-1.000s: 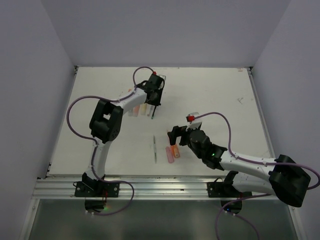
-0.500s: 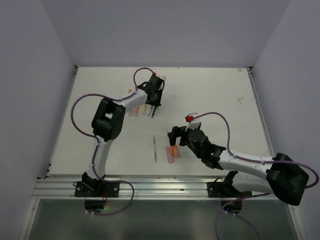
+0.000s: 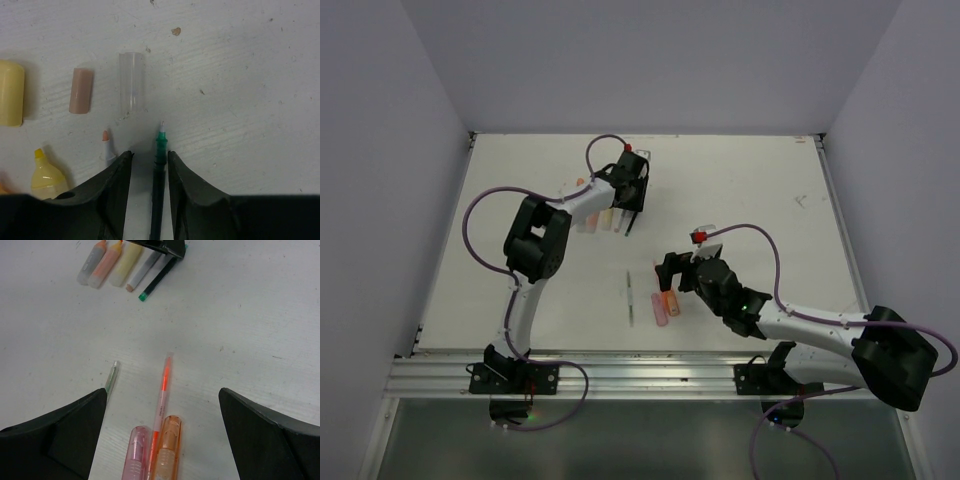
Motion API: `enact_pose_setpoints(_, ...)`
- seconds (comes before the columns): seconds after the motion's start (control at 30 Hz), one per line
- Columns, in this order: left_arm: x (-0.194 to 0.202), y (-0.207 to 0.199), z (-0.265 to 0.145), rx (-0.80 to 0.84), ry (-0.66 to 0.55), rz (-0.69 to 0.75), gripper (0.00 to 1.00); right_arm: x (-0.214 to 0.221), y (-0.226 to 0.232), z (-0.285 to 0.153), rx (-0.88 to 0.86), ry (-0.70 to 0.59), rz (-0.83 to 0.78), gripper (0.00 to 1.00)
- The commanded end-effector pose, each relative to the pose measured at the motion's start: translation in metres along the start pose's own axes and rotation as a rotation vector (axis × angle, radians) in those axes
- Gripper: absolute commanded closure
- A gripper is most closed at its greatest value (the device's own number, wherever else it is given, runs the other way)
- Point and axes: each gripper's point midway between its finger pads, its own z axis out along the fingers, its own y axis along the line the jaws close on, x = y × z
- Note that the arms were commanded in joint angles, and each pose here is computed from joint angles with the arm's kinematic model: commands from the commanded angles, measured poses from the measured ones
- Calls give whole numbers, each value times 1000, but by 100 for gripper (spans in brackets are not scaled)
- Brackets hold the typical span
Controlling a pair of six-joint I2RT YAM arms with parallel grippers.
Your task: Open the pen caps
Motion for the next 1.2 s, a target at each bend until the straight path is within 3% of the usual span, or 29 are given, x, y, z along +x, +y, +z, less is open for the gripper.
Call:
enact_pose_setpoints(0.0,-19,-4,-19,40,-56,-45,61,-9,6,2,-27,-31,4,2)
enact_pose_setpoints(0.23,-69,-19,-95,126,-220,-101,59,-15,13,1,-56,-26,-25,2)
enact_pose_setpoints(0.33,-96,-22,-154,169,-342,-131,56,-17,25,-1,-99,1,-35,2)
enact_pose_setpoints(0.4,-95,-19,-173,180,-382,-152,55,-14,33,1,-127,45,-51,4)
enact_pose_setpoints(0.43,-107,-18,-203,195,-457,-162,53,-18,43,2,-144,52,-67,4)
enact_pose_setpoints(0.5,-93,-10,-216,184,-473,-183,51,4,47,5,-132,146,-112,5)
enact_pose_setpoints(0.53,-100,-6,-246,189,-546,-198,47,0,55,6,-135,153,-113,5)
enact_pose_setpoints(0.6,-79,5,-251,168,-549,-217,41,13,56,8,-110,218,-133,7)
enact_pose_setpoints(0.63,-80,11,-277,165,-608,-231,36,26,59,10,-102,261,-141,8)
enact_pose_setpoints(0.7,-56,23,-279,136,-605,-246,28,29,66,13,-90,299,-144,12)
enact_pose_setpoints(0.73,-54,31,-299,124,-654,-264,19,31,74,19,-88,312,-138,14)
enact_pose_setpoints(0.83,-25,52,-308,60,-666,-291,2,42,83,22,-67,385,-160,18)
enact_pose_setpoints(1.17,56,74,-285,4,-550,-333,0,106,87,32,50,593,-265,44)
